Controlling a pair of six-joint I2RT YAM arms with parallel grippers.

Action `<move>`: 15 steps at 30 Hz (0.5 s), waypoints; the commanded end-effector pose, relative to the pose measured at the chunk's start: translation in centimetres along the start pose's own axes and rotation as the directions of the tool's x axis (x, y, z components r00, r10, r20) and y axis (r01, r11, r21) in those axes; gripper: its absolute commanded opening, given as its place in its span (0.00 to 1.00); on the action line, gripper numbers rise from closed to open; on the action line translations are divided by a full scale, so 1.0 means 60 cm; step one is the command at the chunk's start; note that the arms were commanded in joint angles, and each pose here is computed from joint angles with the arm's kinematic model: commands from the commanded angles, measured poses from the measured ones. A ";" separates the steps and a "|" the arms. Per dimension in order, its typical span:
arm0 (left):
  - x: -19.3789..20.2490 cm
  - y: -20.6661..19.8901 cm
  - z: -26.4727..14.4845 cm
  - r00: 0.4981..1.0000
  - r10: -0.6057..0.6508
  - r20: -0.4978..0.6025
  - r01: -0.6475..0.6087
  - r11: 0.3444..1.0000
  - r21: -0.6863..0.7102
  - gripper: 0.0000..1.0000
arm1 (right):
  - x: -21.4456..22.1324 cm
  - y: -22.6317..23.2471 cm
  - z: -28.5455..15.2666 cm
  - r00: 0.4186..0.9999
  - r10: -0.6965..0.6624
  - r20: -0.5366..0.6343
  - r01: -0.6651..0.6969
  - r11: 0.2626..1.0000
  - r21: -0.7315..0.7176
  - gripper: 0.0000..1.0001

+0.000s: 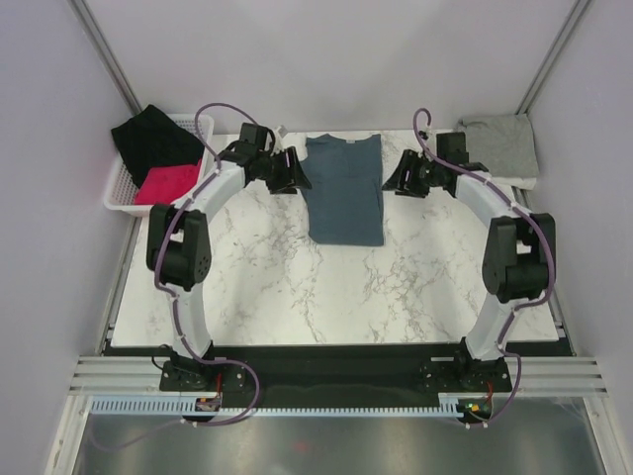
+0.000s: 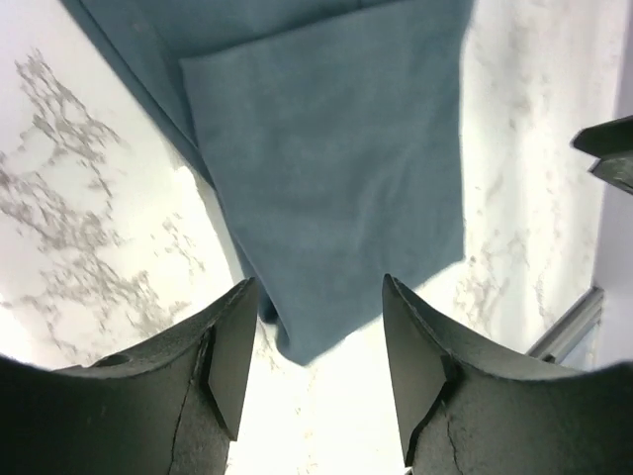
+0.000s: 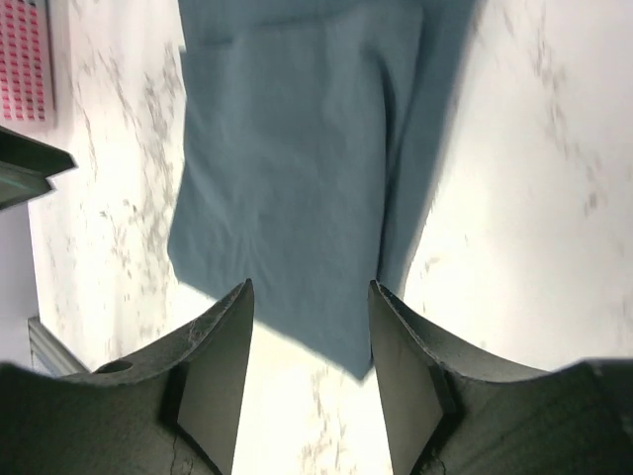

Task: Fold and stack the t-shirts
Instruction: Fold the tshirt

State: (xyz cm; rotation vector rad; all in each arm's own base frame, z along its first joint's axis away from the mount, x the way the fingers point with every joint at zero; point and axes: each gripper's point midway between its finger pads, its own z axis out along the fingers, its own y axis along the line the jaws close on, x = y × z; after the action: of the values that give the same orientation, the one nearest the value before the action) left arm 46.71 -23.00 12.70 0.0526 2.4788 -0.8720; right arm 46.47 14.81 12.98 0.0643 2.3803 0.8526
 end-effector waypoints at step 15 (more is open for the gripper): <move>0.220 0.048 -0.014 0.929 -0.222 -0.296 0.230 0.973 -0.007 0.63 | 0.202 -0.021 -0.020 0.945 0.244 -0.220 -0.258 0.965 -0.039 0.59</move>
State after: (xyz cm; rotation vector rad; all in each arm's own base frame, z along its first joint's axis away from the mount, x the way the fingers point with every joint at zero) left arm 35.68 -21.51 5.96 -0.0649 2.7694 -1.0090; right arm 34.93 15.32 6.08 0.2745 2.6321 1.0461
